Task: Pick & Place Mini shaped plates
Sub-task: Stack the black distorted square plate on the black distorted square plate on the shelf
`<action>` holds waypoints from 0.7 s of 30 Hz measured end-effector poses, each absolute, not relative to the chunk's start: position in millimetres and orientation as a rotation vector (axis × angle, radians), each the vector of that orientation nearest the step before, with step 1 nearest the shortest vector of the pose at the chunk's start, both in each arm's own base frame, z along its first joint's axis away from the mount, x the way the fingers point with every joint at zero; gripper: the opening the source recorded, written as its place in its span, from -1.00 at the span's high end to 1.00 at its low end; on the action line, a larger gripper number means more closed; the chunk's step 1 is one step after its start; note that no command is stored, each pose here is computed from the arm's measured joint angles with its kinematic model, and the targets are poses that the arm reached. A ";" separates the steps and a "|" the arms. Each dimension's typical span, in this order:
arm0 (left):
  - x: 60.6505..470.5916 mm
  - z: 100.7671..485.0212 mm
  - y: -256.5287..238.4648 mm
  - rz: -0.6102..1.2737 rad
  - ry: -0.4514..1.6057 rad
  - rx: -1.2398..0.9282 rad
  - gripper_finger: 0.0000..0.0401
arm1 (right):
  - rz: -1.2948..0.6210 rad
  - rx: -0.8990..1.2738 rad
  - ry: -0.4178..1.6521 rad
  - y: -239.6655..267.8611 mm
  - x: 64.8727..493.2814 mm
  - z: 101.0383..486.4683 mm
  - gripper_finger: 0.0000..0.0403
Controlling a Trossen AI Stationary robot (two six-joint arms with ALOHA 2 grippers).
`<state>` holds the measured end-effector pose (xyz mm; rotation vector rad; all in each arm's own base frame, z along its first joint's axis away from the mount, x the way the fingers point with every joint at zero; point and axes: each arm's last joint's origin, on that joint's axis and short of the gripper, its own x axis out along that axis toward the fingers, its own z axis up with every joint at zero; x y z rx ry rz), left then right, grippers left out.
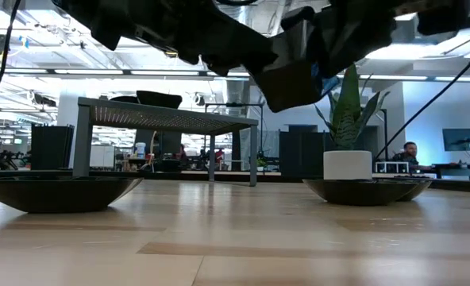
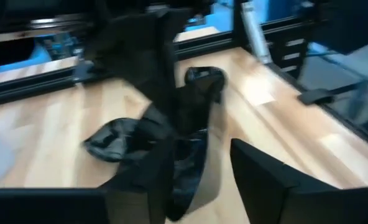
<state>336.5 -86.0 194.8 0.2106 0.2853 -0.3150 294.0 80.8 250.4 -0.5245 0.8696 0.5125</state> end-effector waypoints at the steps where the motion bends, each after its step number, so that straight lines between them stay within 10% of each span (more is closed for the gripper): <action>1: 336.3 194.8 -86.6 -0.345 0.284 0.206 0.27 | 0.511 -0.532 0.868 78.4 294.7 250.4 0.97; 12: 337.0 194.1 -82.3 -0.383 0.289 0.194 0.92 | 0.481 -0.539 0.817 70.7 300.9 253.4 0.88; 21: 335.6 191.5 -84.5 -0.381 0.327 0.159 0.96 | 0.462 -0.503 0.829 70.7 300.6 253.6 0.49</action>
